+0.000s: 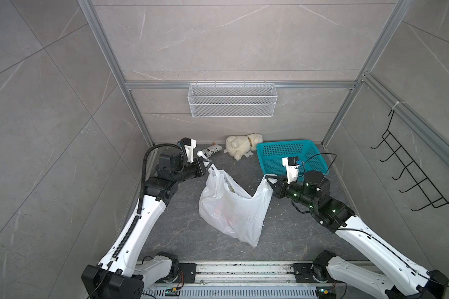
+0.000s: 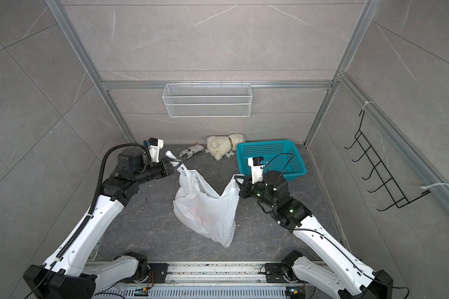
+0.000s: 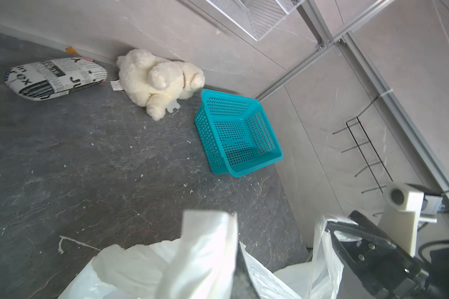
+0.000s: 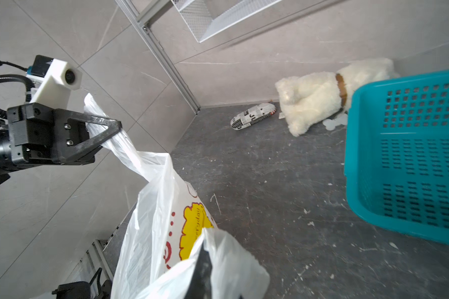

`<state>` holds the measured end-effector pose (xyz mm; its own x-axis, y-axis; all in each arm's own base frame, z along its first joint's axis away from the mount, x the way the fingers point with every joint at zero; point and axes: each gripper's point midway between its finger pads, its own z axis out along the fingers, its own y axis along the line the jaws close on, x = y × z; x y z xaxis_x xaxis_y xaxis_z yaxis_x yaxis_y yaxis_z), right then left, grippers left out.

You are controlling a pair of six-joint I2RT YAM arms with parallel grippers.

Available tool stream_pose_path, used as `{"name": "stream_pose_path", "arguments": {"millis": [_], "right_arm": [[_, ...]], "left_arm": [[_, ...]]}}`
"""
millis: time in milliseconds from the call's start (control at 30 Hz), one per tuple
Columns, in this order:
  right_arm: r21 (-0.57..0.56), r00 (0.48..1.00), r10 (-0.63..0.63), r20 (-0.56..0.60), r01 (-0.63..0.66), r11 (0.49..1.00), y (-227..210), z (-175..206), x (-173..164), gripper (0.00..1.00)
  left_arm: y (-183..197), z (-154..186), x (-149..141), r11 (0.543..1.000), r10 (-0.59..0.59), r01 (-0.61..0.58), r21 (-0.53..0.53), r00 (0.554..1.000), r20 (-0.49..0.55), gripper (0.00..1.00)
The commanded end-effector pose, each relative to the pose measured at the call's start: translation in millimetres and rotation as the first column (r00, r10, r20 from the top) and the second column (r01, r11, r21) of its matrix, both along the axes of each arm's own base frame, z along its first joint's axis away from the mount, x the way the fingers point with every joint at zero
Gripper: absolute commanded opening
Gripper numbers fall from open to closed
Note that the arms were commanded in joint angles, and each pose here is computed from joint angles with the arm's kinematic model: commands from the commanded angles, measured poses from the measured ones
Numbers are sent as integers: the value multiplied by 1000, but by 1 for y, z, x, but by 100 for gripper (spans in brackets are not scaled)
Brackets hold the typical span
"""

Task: Place the peach into a plastic bag & tie a knot
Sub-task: Cross the plastic bag at the center of the board.

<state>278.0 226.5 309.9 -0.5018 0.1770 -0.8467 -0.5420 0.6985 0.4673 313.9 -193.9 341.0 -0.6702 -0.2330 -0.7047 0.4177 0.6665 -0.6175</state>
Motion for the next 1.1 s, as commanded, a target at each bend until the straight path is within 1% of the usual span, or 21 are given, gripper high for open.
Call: {"name": "stream_pose_path", "arguments": {"millis": [0,133,200,333,500,567,700,833,967,1067], "right_arm": [[2,994,83,69,-83,997,17,23,4,0],[6,988,152,13,-152,988,38,24,13,0],[27,982,190,-13,-189,982,48,22,17,0],[57,976,211,-47,-209,976,59,17,23,0],[99,971,228,-76,-221,970,67,13,28,0],[124,962,257,-92,-245,962,73,10,28,0],[167,955,272,-123,-250,954,79,7,30,2],[229,941,311,-136,-276,934,84,12,25,6],[271,931,322,-172,-270,924,86,11,23,11],[281,924,305,-229,-237,930,85,5,25,16]], "left_arm": [[-25,18,-14,989,-136,129,68,985,108,0],[-60,10,-34,955,-284,272,117,953,102,0],[-74,2,-43,935,-338,323,147,937,89,0],[-96,-13,-55,895,-416,397,203,908,56,0],[-120,-15,-71,850,-512,499,167,858,43,0],[-126,-15,-74,834,-544,534,142,838,42,0],[-131,-18,-76,819,-568,560,124,822,40,0],[-132,-26,-75,819,-567,560,123,823,28,0],[-133,-27,-80,802,-593,587,112,805,28,0],[-131,-30,-78,811,-579,572,122,815,30,0]]}}
